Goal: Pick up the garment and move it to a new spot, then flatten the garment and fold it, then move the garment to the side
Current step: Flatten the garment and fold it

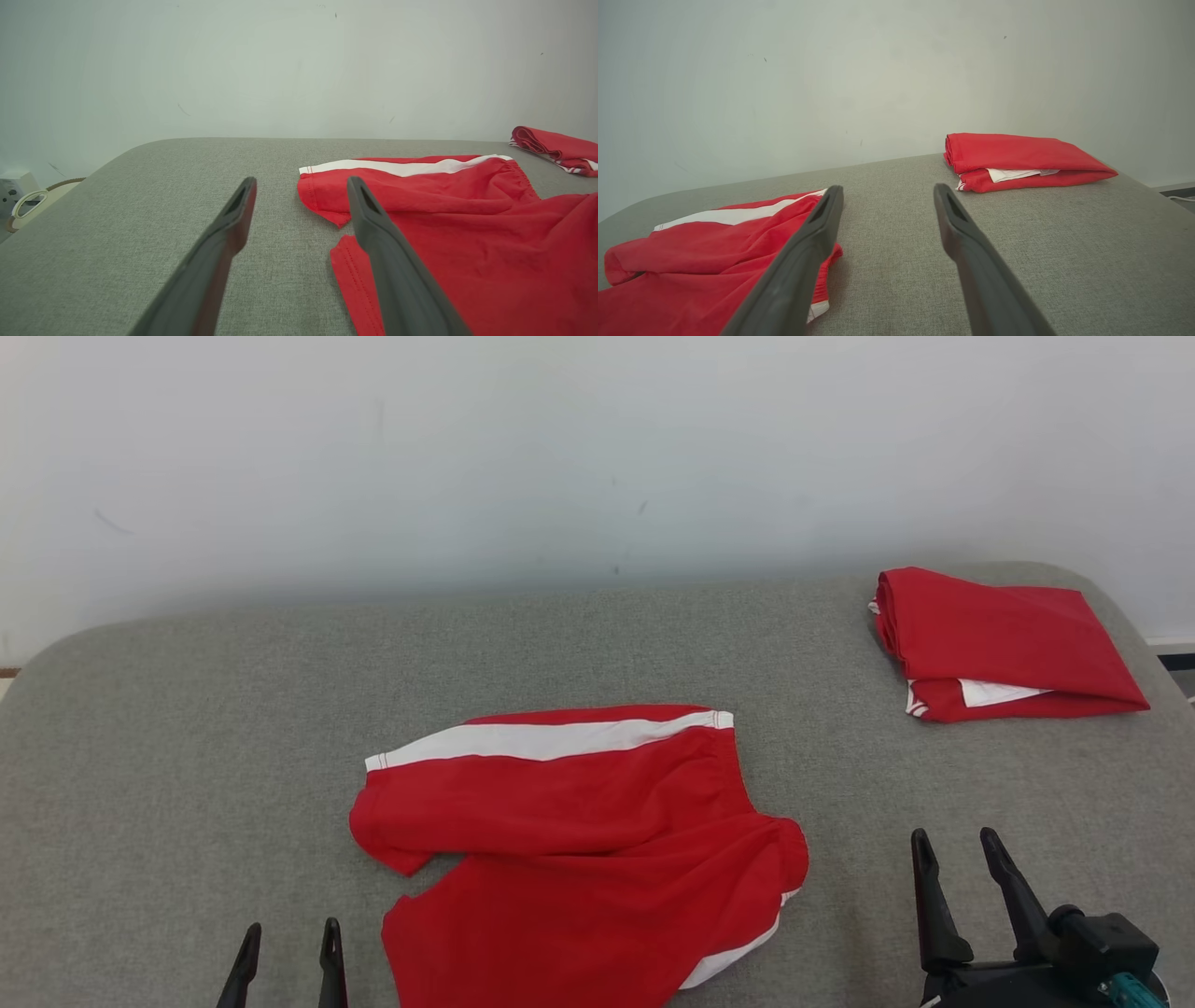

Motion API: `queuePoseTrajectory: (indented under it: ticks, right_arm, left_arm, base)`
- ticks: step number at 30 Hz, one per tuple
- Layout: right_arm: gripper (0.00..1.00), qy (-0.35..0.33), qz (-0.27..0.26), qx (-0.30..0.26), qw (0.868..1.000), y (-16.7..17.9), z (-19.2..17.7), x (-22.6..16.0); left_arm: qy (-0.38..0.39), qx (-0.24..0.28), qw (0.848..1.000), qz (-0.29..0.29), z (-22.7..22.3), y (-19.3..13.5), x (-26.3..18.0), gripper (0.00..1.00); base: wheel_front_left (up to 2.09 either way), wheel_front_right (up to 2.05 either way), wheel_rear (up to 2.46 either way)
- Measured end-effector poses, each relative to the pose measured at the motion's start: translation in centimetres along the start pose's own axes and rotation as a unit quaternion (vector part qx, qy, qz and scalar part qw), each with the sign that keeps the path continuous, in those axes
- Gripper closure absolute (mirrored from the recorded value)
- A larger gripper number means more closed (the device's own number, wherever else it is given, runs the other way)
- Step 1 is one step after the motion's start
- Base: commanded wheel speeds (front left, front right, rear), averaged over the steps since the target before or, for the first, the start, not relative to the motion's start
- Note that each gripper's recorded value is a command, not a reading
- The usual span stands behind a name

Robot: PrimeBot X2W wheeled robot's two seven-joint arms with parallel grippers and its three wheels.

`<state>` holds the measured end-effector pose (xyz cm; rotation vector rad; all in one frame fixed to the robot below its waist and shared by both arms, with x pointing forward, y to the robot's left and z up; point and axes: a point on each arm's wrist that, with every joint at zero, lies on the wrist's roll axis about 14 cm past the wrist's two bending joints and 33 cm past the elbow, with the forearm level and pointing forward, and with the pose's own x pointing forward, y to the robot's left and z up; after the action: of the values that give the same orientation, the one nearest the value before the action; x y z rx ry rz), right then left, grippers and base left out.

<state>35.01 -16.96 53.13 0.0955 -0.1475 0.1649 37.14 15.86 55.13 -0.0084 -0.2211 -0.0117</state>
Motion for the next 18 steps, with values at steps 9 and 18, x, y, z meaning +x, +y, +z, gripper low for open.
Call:
queuePoseTrajectory:
  ticks: [9,18]
  right_arm:
    - [0.0,0.003,0.004,0.002,1.0,0.21,-0.18,0.08]
    - [0.0,0.006,0.006,0.003,1.0,0.3,-0.39,0.06]
  left_arm:
    - [0.002,-0.001,1.0,0.001,-0.11,0.07,-0.14,0.0]
    - [0.002,-0.001,1.0,0.002,-0.1,0.07,-0.2,0.0]
  base:
    - [0.0,0.0,0.0]
    - [0.0,0.0,0.0]
